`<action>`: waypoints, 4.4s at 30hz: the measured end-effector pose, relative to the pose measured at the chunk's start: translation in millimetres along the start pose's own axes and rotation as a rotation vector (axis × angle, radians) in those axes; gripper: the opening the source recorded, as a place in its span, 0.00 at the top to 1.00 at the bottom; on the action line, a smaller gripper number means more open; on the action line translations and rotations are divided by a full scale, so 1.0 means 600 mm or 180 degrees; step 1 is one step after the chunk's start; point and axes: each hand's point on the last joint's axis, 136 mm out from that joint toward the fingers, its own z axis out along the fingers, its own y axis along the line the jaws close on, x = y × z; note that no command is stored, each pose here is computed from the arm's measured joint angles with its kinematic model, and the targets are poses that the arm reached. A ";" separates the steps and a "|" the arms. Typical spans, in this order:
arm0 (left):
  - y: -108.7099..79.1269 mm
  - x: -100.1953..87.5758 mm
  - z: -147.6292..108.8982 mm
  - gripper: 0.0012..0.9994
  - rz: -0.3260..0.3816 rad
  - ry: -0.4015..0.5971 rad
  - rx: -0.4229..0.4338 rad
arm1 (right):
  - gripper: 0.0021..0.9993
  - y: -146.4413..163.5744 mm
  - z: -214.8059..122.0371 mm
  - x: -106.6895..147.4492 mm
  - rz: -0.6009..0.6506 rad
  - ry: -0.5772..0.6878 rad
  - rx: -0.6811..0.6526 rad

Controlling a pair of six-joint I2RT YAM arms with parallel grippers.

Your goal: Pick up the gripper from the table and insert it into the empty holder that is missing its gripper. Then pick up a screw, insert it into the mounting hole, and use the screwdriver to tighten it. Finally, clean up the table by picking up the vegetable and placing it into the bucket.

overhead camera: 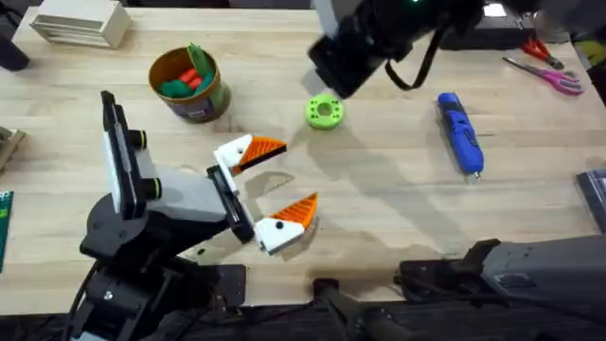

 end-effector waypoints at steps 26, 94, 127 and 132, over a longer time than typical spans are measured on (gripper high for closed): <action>0.000 0.000 0.000 0.01 0.0000 0.0001 0.0004 | 0.99 0.230 -0.008 -0.023 -0.0422 -0.0047 -0.0862; 0.000 0.001 0.000 0.01 -0.0029 0.0008 0.0006 | 0.99 0.222 0.040 -0.026 -0.0332 0.0097 -0.0683; -0.003 0.002 0.000 0.01 -0.0021 0.0013 0.0035 | 1.00 0.219 0.039 0.000 -0.0335 0.0296 -0.0675; -0.002 0.001 0.000 0.01 -0.0011 0.0010 0.0023 | 1.00 0.219 0.040 -0.007 -0.0331 0.0244 -0.0678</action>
